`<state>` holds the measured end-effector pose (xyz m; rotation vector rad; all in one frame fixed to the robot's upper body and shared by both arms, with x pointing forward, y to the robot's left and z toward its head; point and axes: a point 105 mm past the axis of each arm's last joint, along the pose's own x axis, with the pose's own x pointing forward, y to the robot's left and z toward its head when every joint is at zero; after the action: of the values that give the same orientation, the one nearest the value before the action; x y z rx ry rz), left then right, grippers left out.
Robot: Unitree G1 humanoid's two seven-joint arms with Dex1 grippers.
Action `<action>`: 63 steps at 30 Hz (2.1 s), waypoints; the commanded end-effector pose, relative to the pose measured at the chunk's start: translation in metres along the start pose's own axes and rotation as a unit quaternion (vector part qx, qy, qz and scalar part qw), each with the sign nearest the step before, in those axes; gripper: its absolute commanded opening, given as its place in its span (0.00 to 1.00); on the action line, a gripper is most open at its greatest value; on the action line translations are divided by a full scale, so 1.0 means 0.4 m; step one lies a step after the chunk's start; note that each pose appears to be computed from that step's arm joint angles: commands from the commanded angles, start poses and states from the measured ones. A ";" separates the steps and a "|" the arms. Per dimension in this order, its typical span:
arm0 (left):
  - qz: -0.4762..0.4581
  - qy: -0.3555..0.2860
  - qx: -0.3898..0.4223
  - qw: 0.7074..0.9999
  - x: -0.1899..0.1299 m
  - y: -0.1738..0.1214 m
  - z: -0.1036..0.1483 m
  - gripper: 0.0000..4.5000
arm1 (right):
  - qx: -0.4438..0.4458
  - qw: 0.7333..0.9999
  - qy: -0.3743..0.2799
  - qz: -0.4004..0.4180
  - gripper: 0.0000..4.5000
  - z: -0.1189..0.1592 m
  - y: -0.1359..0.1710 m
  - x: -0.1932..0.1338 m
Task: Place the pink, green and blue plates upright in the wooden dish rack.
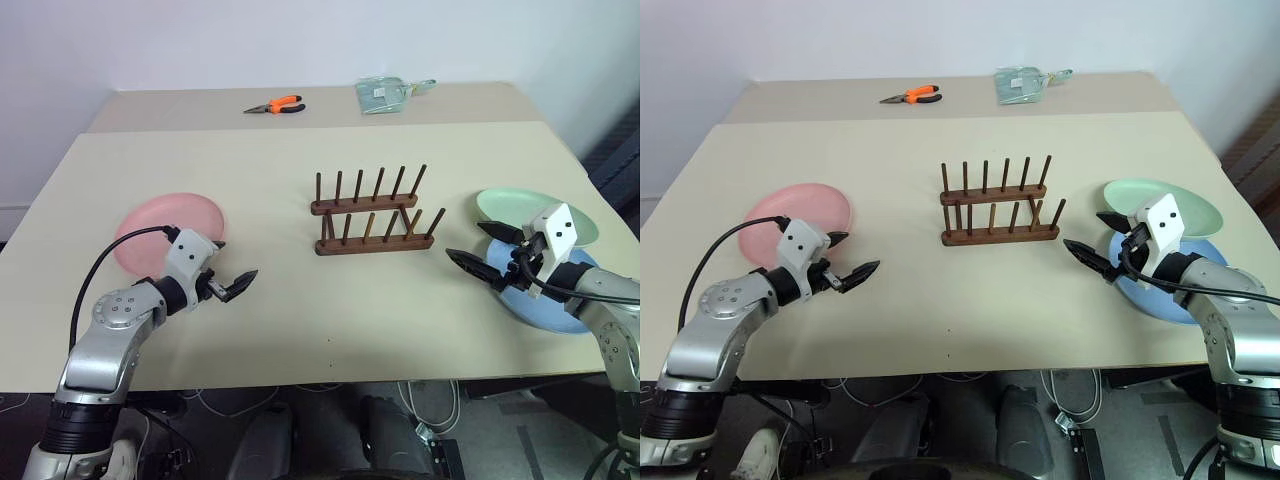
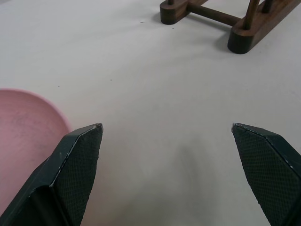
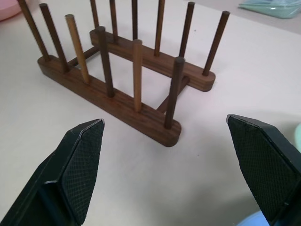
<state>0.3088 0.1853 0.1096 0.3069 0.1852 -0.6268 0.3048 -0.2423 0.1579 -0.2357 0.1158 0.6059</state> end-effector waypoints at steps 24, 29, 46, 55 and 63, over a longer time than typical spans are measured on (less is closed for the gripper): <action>-0.270 -0.012 0.058 0.961 0.373 -0.190 0.060 0.81 | -0.010 0.999 0.022 -0.029 1.00 -0.031 0.177 -0.067; -0.303 -0.024 0.069 0.950 0.360 -0.224 0.047 0.27 | -0.006 0.999 0.035 -0.034 1.00 -0.035 0.185 -0.084; -0.324 0.002 0.129 0.937 0.227 -0.184 0.018 0.99 | -0.023 0.993 0.119 0.002 0.95 -0.087 0.154 -0.135; -0.351 0.024 0.033 0.935 0.094 -0.260 0.007 0.33 | -0.034 0.988 0.144 0.047 0.01 -0.162 0.206 -0.061; -0.198 0.010 0.043 0.979 0.201 -0.317 0.015 0.33 | -0.106 0.983 0.148 -0.036 0.01 -0.202 0.130 0.054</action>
<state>0.2825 0.0370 0.0679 0.3009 0.2520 -1.1471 0.2806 -0.2010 0.0734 -0.4956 0.3181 0.5745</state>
